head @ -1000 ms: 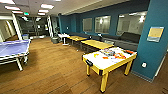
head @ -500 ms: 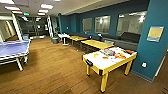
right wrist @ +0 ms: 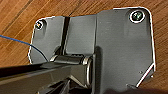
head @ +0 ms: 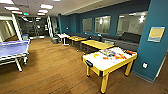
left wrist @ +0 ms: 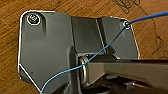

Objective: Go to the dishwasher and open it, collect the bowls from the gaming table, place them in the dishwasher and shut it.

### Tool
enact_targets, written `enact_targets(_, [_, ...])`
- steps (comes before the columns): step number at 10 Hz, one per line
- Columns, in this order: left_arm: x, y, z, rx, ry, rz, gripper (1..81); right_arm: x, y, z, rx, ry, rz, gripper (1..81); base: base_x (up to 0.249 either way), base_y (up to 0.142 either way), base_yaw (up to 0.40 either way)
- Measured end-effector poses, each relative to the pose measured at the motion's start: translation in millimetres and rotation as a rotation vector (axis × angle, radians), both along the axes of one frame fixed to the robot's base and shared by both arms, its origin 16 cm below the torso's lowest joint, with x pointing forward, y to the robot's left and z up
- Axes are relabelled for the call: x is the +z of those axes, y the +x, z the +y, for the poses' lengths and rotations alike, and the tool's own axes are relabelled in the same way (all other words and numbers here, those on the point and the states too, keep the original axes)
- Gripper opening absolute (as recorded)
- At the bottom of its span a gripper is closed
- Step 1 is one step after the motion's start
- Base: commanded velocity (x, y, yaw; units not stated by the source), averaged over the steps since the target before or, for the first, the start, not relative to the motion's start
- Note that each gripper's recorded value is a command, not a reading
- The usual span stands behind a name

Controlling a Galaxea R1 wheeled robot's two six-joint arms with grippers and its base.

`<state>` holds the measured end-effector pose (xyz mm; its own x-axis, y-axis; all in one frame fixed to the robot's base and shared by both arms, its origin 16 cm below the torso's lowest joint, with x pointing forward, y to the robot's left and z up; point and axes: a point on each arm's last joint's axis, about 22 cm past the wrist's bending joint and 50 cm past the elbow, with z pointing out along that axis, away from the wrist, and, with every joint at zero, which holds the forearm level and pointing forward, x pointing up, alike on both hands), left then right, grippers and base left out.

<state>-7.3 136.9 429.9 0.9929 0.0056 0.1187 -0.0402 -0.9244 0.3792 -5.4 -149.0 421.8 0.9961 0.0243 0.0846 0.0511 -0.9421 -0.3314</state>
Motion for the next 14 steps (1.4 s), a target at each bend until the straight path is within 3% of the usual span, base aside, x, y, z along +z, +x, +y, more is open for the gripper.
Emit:
enact_targets(2, [1, 19, 0, 0.003, 0.001, -0.029, 81.1, 1, 21, 0, -0.005, 0.001, -0.033, 81.1, 0.141, 0.000, 0.000])
enact_targets(4, [0, 8, 0, 0.000, 0.000, -0.011, 81.1, 0, 7, 0, -0.002, 0.000, -0.012, 81.1, 0.144, 0.000, 0.000])
enact_targets(14, [0, 11, 3, 0.003, 0.003, -0.018, 81.1, 1, 6, 5, -0.003, 0.007, -0.012, 81.1, 0.117, 0.008, 0.000])
